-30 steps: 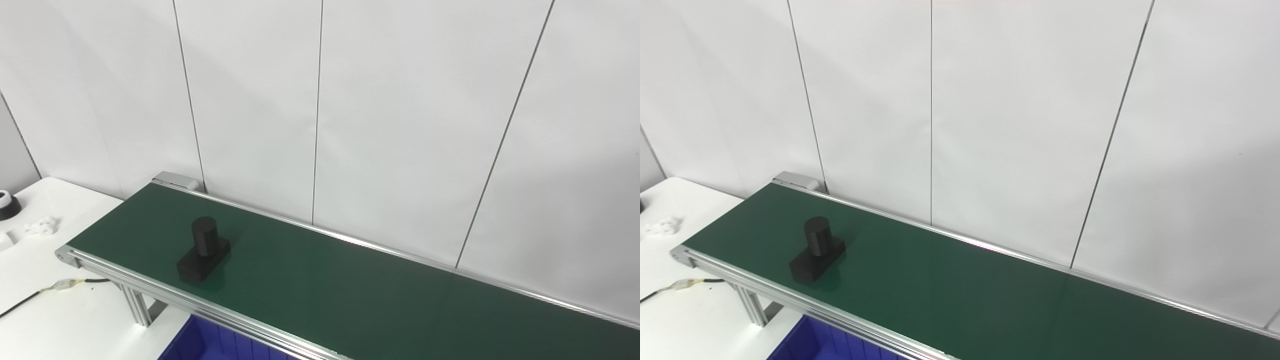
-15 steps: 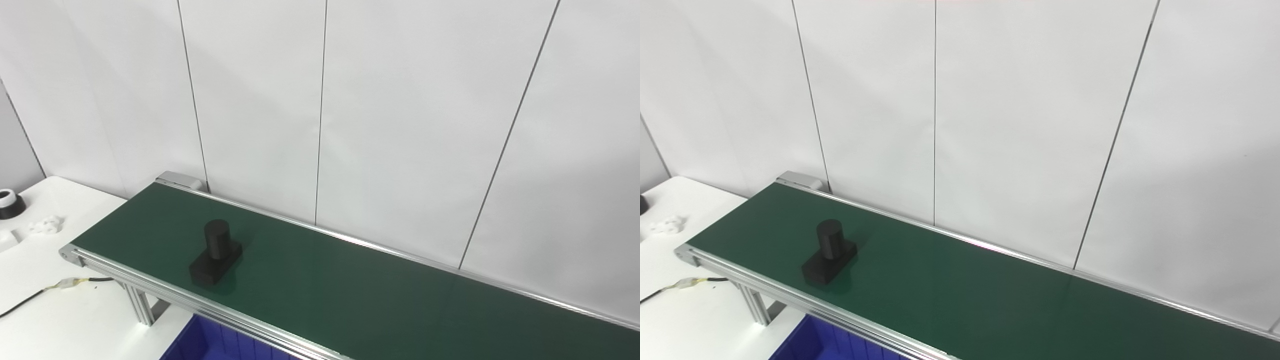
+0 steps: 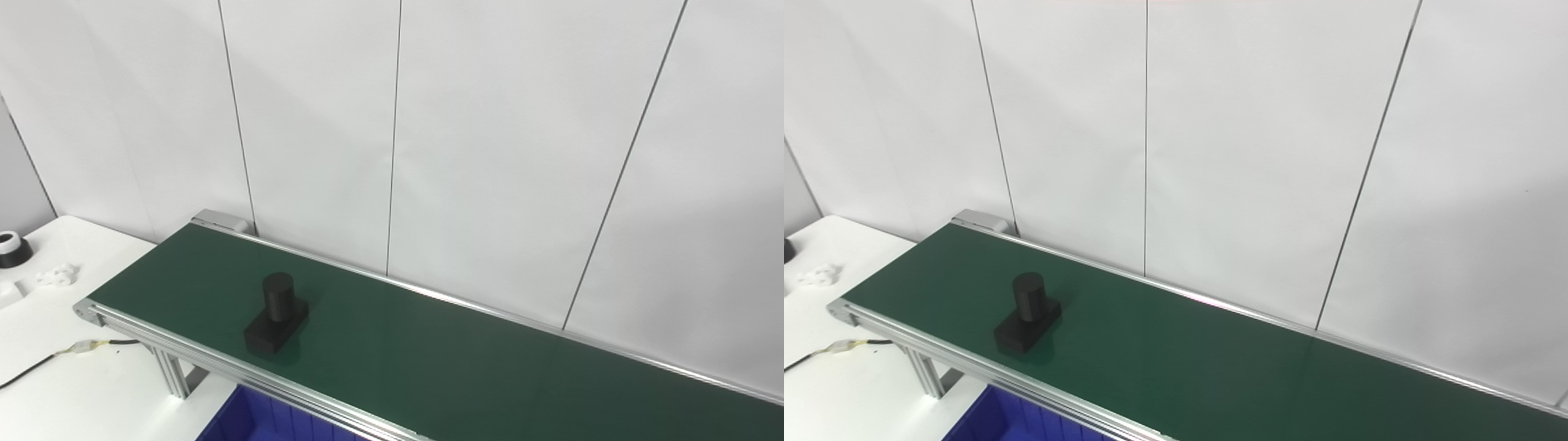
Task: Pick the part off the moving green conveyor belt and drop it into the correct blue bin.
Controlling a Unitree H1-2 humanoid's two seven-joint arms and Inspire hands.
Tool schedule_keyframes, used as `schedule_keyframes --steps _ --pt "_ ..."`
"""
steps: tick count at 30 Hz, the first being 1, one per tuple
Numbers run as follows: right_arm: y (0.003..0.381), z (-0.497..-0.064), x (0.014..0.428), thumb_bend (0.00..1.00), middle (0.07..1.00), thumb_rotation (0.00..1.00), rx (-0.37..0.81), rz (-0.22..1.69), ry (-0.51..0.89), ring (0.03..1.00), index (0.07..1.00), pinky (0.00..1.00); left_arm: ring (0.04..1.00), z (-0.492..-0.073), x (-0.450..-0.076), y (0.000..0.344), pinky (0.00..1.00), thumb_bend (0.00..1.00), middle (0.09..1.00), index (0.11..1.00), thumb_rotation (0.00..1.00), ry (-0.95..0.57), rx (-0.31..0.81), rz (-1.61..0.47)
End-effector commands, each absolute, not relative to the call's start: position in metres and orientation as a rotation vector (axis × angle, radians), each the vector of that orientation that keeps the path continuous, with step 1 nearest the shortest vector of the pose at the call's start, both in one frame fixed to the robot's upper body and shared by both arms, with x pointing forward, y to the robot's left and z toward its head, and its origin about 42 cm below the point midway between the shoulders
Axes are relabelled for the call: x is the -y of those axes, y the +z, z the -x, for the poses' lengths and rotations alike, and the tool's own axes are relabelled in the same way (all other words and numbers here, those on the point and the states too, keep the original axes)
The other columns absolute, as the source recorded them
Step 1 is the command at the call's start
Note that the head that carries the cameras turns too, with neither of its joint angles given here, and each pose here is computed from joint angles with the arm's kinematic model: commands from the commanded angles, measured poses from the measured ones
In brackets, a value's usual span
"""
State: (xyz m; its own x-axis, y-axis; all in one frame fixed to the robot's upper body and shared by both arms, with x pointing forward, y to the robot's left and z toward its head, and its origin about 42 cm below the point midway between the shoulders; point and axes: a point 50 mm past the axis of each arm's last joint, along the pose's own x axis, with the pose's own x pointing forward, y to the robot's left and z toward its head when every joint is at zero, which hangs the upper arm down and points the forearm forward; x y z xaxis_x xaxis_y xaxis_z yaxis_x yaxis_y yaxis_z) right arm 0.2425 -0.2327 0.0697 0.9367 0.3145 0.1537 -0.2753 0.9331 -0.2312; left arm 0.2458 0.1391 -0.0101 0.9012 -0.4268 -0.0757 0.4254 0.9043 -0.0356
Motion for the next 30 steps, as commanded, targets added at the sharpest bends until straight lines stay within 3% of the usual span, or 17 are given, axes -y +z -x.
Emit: schedule_keyframes --steps 1,4,10,15,20,30 --pt "0.093 -0.249 0.231 0.69 0.791 0.58 0.274 0.222 0.308 0.739 0.856 0.65 0.776 -0.253 -0.129 0.003 0.76 1.00 0.803 0.799 0.09 -0.460 -0.004 0.042" --pt "0.112 -0.254 0.229 0.65 0.795 0.57 0.313 0.228 0.308 0.741 0.862 0.67 0.771 -0.254 -0.128 0.003 0.77 1.00 0.803 0.799 0.09 -0.459 -0.004 0.045" --pt "0.145 -0.268 0.225 0.66 0.795 0.56 0.397 0.241 0.321 0.734 0.864 0.65 0.772 -0.256 -0.128 0.002 0.76 1.00 0.802 0.798 0.08 -0.454 -0.006 0.049" --pt "0.165 -0.279 0.216 0.68 0.810 0.57 0.426 0.252 0.333 0.742 0.862 0.65 0.773 -0.258 -0.128 0.002 0.76 1.00 0.804 0.804 0.08 -0.456 -0.006 0.036" --pt "0.178 -0.296 0.204 0.63 0.797 0.59 0.448 0.293 0.349 0.745 0.861 0.66 0.760 -0.260 -0.129 0.002 0.74 1.00 0.797 0.799 0.08 -0.451 -0.007 0.023" --pt "0.196 -0.326 0.175 0.62 0.800 0.48 0.464 0.336 0.394 0.768 0.846 0.68 0.766 -0.262 -0.135 0.001 0.74 1.00 0.804 0.807 0.11 -0.457 -0.010 0.030"
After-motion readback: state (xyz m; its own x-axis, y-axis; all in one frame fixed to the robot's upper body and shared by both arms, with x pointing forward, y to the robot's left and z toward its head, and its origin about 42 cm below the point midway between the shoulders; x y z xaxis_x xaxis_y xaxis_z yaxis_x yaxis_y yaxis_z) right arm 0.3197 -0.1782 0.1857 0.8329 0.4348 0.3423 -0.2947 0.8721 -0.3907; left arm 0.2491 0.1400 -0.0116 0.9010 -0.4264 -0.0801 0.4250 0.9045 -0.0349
